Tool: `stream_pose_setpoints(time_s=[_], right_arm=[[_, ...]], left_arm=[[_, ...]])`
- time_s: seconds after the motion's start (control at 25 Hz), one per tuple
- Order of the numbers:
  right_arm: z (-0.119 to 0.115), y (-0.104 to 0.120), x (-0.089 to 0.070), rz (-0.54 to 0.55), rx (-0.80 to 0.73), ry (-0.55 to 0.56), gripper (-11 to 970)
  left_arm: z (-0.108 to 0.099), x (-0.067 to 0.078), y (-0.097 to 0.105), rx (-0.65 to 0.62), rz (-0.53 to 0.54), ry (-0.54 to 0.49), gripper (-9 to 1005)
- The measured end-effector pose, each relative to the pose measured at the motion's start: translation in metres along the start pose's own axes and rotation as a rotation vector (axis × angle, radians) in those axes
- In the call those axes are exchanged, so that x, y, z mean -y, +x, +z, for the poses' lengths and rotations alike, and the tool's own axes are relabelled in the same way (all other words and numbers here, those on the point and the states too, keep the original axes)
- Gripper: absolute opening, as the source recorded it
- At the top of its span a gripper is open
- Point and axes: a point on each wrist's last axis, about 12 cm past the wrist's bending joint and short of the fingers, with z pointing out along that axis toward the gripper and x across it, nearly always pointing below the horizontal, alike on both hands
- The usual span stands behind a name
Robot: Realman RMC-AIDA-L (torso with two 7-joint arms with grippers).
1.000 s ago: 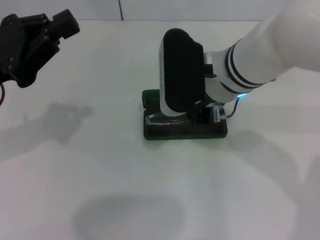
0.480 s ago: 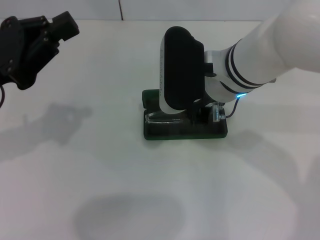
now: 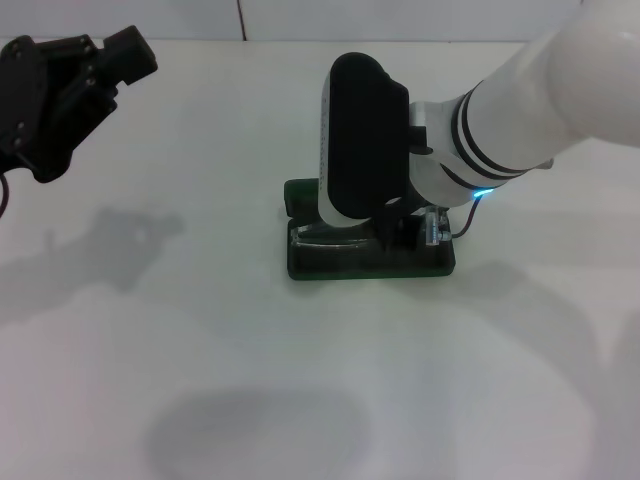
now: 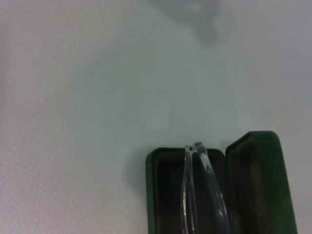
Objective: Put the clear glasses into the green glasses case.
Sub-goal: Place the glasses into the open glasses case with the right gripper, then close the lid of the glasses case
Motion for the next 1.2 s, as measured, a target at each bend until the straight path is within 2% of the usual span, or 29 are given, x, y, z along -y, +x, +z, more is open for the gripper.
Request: stream_pose_setpoints(time_s=[0.68, 1.2], right_arm=[[-0.002, -0.002, -0.001, -0.004, 0.001, 0.001, 168], [-0.008, -0.001, -0.022, -0.029, 0.037, -0.022, 178]], left_arm=[[0.000, 0.000, 0.000, 0.000, 0.000, 0.001, 45], [-0.001, 0.000, 0.000, 0.008, -0.008, -0.007, 45]])
